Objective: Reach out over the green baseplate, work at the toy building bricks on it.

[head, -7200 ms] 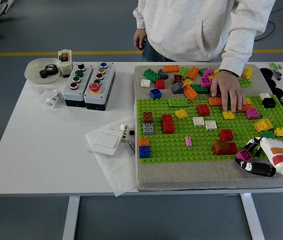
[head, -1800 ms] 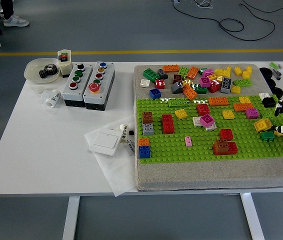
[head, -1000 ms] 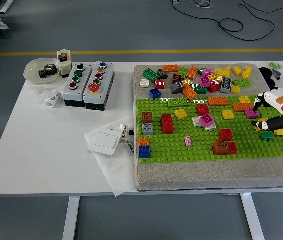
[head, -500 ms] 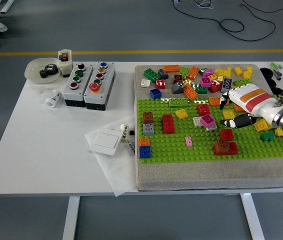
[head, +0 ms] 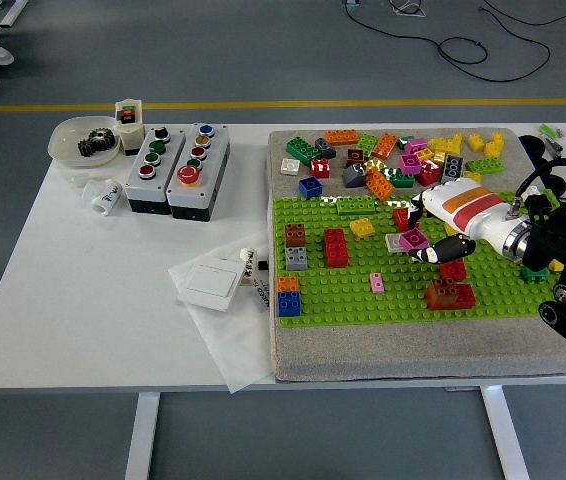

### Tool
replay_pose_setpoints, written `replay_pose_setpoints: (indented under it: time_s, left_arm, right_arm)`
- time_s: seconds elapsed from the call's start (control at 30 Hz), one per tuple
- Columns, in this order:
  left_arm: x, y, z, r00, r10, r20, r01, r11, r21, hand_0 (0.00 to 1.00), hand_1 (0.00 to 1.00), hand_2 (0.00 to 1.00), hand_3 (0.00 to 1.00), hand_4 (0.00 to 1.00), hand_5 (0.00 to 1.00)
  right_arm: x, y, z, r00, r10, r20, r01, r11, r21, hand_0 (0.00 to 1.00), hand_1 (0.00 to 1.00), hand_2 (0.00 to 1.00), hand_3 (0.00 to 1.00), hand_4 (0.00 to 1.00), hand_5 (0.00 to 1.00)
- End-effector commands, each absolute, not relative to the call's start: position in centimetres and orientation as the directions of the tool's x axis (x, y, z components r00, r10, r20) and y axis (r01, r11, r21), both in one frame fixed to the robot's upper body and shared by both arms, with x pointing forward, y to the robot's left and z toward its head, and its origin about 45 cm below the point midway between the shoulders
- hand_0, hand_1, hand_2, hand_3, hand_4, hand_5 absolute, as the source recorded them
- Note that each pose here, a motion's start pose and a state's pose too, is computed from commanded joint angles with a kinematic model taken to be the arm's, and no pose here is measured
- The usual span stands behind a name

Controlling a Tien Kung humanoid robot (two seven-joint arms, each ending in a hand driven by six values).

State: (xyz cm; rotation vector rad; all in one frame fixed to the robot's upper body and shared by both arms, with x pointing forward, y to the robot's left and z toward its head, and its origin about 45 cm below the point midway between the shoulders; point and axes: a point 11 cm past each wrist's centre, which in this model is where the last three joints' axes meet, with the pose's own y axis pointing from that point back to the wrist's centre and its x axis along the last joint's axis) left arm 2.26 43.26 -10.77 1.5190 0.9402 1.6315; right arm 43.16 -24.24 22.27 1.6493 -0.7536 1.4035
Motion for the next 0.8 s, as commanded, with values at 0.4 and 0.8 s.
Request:
replay_pose_setpoints:
  time_s: [0.4, 0.8]
  left_arm:
    - [2.4, 43.3, -10.7, -0.061, 0.872, 0.485, -0.022, -0.487, 0.873, 0.756, 0.786, 0.838, 0.72, 0.772, 0.681]
    - [2.7, 43.4, -10.7, -0.064, 0.871, 0.488, -0.028, -0.49, 0.871, 0.756, 0.783, 0.837, 0.718, 0.772, 0.678]
  right_arm:
    - [43.6, -24.0, 21.3, 0.221, 0.091, 0.971, -0.848, -0.473, 0.237, 0.557, 0.56, 0.59, 0.511, 0.89, 0.4]
    - [44.2, -25.5, 20.6, 0.251, 0.138, 0.958, -0.865, -0.412, 0.286, 0.558, 0.575, 0.619, 0.525, 0.95, 0.511]
